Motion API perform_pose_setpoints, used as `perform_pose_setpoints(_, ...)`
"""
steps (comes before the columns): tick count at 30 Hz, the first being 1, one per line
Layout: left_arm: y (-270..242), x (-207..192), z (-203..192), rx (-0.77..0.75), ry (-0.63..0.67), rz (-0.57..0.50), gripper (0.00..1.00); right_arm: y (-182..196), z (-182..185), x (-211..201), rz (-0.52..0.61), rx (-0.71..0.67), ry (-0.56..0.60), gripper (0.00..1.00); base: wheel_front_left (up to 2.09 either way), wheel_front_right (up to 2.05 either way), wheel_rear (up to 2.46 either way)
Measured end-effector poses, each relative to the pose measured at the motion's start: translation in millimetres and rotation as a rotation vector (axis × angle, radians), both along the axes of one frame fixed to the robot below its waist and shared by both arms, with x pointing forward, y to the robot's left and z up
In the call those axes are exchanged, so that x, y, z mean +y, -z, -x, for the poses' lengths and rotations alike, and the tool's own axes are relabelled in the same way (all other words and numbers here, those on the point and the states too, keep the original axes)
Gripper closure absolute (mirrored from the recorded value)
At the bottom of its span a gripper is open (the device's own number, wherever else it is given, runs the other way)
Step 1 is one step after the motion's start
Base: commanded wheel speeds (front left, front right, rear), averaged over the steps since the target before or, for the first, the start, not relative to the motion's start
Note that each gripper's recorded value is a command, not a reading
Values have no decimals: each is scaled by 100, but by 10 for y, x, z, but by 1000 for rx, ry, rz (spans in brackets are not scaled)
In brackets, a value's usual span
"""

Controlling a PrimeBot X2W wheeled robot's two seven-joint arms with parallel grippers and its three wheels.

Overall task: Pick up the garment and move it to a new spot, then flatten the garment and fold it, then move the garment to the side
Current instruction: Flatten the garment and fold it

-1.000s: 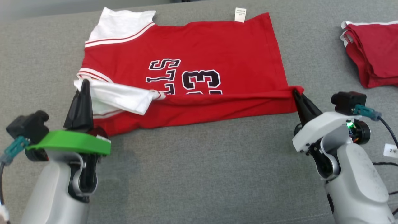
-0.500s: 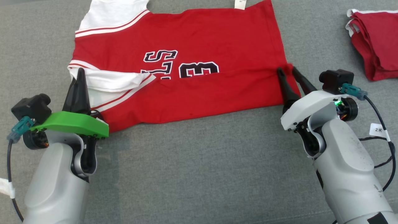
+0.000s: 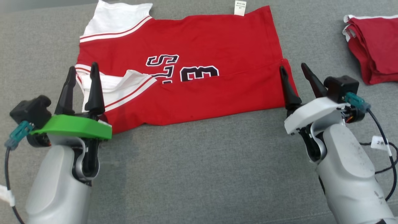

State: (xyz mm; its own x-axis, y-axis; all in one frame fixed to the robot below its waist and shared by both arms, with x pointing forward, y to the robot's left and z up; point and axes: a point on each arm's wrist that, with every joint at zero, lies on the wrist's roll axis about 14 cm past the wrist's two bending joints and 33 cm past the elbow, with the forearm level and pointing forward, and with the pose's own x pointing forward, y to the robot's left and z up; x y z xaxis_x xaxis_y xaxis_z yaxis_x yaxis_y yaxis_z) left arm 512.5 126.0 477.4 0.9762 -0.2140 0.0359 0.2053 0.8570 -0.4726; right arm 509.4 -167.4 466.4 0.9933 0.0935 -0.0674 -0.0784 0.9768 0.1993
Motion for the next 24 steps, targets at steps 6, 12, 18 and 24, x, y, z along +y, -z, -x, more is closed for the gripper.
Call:
perform_pose_setpoints(6, 145, 217, 317, 54, -42, -16, 0, -5, 241, -73, 28, -6, 18, 0, 0, 0, 0)
perform_pose_setpoints(12, 566, 375, 717, 272, -75, -13, 0, -31, 432, -106, 30, 3, 27, 0, 0, 0, 0)
perform_pose_setpoints(18, 833, 299, 960, 471, -58, 81, 0, -73, 534, -104, 27, 10, 23, 0, 0, 0, 0)
perform_pose_setpoints(24, 888, 241, 935, 522, -70, 185, 0, -76, 565, -112, 28, 22, 20, 0, 0, 0, 0)
